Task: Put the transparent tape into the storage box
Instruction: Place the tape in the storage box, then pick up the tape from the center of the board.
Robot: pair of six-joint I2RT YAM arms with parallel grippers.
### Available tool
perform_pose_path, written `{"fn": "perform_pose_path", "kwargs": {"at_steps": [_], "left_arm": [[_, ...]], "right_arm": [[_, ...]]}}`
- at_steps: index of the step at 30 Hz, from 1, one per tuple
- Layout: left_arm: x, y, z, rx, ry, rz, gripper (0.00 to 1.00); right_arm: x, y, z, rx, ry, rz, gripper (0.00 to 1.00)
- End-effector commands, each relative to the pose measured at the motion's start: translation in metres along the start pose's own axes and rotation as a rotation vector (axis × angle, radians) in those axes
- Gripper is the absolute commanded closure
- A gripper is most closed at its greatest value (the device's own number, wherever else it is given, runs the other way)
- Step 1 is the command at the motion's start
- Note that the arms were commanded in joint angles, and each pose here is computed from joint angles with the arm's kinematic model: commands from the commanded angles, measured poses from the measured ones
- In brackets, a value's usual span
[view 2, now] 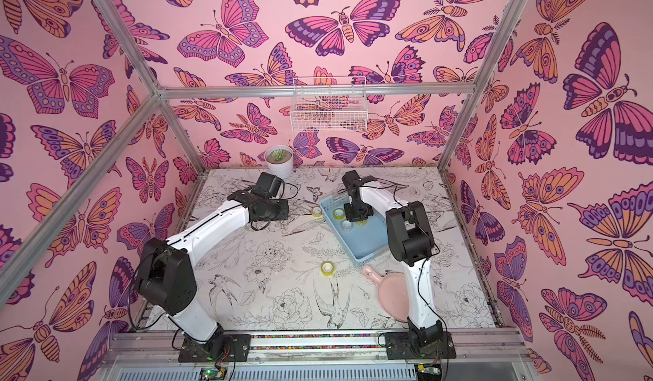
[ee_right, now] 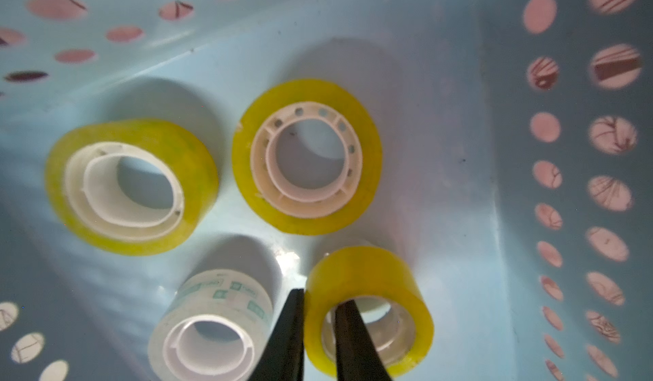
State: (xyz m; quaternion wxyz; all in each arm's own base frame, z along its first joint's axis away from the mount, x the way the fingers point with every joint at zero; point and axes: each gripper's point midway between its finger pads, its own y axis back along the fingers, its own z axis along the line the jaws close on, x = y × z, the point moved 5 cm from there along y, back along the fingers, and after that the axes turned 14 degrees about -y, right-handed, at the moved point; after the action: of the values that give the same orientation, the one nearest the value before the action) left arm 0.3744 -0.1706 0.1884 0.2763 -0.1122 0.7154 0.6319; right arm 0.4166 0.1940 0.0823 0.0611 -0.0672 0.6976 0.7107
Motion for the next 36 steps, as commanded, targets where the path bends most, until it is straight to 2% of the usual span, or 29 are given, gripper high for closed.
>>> {"fn": "perform_pose_path", "kwargs": {"at_steps": [1, 10, 16, 21, 26, 36], "left_arm": [[-0.005, -0.001, -0.005, 0.018, -0.014, -0.011, 0.57], [-0.004, -0.007, -0.008, 0.026, -0.021, -0.005, 0.57], [-0.008, -0.018, -0.016, 0.071, -0.016, -0.015, 0.57], [-0.016, -0.042, -0.031, 0.143, -0.001, -0.008, 0.57], [-0.028, -0.073, -0.044, 0.184, 0.016, -0.002, 0.57], [-0.042, -0.122, -0.053, 0.164, -0.002, 0.012, 0.57]], "right_arm": [[-0.003, 0.01, 0.0, -0.02, -0.024, -0.013, 0.76], [-0.007, 0.031, 0.0, -0.031, -0.031, -0.055, 0.71], [-0.015, 0.082, 0.0, -0.06, -0.041, -0.15, 0.71], [-0.012, 0.141, 0.005, -0.109, -0.02, -0.245, 0.69], [0.007, 0.188, 0.02, -0.179, 0.021, -0.32, 0.69], [0.035, 0.23, 0.026, -0.233, 0.047, -0.391, 0.69]]}}
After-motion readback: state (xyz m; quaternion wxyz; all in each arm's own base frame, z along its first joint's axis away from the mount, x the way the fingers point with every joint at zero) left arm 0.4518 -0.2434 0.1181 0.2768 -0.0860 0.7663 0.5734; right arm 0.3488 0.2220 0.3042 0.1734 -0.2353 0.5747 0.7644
